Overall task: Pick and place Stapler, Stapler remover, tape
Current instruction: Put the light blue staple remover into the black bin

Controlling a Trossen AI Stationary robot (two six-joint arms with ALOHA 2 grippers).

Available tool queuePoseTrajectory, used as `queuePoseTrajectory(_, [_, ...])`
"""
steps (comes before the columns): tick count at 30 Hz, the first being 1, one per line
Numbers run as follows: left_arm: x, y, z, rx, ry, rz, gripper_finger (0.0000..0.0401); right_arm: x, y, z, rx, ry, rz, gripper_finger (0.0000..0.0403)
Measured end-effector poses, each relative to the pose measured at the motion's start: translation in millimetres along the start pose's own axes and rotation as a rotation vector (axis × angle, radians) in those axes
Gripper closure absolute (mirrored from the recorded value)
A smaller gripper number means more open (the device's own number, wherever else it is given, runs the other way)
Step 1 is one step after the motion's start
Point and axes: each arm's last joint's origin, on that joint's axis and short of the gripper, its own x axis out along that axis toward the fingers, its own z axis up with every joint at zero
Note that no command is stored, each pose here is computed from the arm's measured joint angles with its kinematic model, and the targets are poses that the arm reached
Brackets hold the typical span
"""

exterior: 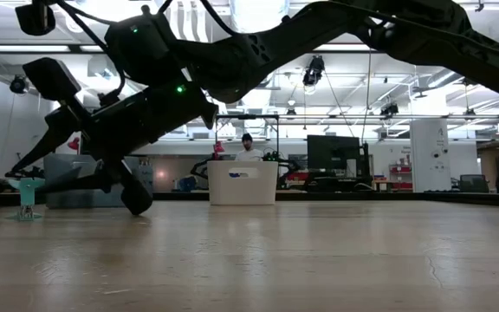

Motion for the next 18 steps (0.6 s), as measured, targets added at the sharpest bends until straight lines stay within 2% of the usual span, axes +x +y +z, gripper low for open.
queuePoseTrajectory(9, [0.0, 0.2, -0.1, 0.003, 0.001, 0.002, 0.0305, 0.0, -0.3, -0.3, -0.015, 0.012, 0.002, 0.0292])
queuePoseTrajectory(18, [0.0, 0.3, -0.2, 0.018, 0.001, 0.004, 0.0305, -0.2, -0.6, -0.3, -0.021, 0.047, 0.019, 0.0358])
